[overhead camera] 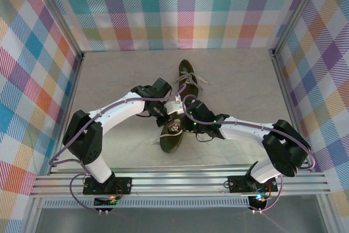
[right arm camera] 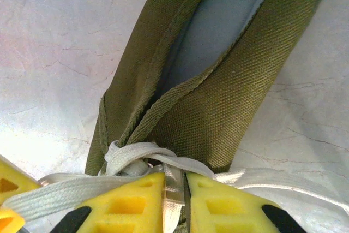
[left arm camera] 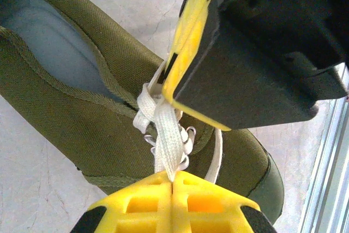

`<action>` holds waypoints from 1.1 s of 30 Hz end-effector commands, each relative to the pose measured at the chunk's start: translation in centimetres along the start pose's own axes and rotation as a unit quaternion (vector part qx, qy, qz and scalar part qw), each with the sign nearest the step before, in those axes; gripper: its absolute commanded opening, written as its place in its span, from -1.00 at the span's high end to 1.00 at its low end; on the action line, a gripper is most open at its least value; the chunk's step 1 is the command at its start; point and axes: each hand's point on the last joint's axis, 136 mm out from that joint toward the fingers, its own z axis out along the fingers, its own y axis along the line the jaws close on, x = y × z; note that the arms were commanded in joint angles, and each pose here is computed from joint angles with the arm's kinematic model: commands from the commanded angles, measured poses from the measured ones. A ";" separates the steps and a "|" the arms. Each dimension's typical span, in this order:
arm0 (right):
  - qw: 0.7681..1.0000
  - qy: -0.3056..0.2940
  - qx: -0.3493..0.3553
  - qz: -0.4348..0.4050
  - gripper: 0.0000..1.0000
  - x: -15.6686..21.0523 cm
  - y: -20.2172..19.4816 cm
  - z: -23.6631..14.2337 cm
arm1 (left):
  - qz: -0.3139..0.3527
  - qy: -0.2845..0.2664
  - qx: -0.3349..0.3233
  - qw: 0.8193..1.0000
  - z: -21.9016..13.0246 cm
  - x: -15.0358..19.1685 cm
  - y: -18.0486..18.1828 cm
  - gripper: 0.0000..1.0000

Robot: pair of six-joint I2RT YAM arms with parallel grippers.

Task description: Tie the shoes

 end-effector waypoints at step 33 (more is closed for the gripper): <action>0.993 -0.052 -0.102 -0.038 1.00 -2.0 3.2 -1.7 | -0.037 -0.033 -0.008 0.999 -1.7 -0.5 1.1 1.00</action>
